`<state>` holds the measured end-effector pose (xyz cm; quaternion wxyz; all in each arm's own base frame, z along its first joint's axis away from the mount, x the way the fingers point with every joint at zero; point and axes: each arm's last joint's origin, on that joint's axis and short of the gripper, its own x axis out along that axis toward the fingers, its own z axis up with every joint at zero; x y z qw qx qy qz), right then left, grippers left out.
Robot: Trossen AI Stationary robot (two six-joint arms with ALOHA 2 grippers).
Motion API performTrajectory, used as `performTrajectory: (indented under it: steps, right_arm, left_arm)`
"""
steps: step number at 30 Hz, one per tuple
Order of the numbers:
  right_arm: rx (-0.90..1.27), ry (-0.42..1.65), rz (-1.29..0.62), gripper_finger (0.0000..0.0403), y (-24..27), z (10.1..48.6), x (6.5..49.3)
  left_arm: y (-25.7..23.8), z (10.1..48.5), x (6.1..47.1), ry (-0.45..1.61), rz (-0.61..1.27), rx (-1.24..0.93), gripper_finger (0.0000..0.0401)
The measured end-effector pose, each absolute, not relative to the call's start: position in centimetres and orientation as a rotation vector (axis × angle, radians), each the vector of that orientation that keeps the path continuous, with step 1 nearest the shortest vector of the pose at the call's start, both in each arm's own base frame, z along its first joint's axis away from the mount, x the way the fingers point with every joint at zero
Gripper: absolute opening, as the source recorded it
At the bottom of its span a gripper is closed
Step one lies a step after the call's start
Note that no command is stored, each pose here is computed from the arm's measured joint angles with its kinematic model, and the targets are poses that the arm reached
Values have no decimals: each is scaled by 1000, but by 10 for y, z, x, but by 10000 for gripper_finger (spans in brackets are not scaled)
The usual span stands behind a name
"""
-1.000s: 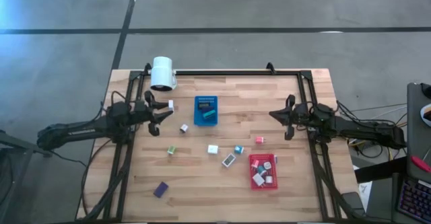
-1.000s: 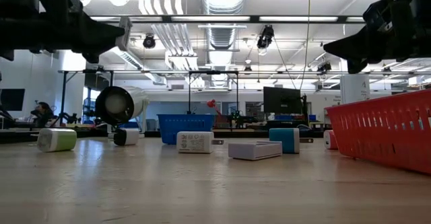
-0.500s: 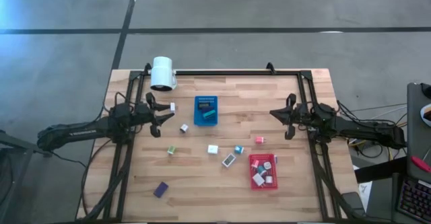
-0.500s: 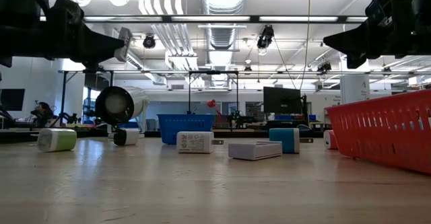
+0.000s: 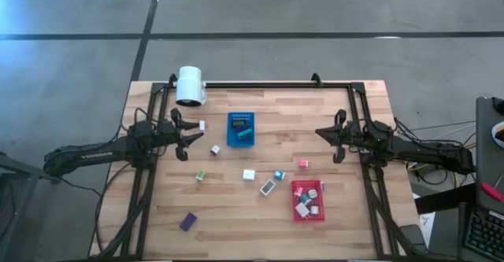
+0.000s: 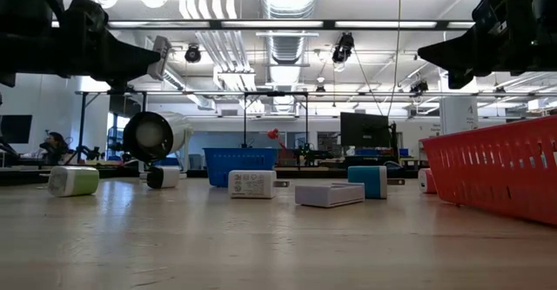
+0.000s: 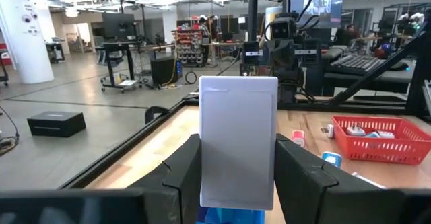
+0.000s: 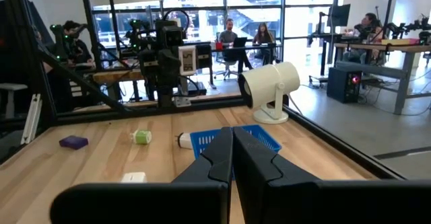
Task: Pick & Place Office items
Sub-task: Put the left white digital clock into the blue bin
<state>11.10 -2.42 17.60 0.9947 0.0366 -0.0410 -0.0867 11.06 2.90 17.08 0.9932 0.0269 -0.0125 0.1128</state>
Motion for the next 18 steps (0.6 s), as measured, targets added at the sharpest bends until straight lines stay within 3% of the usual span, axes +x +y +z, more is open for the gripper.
performTrajectory:
  steps: [18]
  right_arm:
    - [73,-81,-174,8,-24,176,111]
  left_arm:
    - [29,171,111,-25,222,57,146]
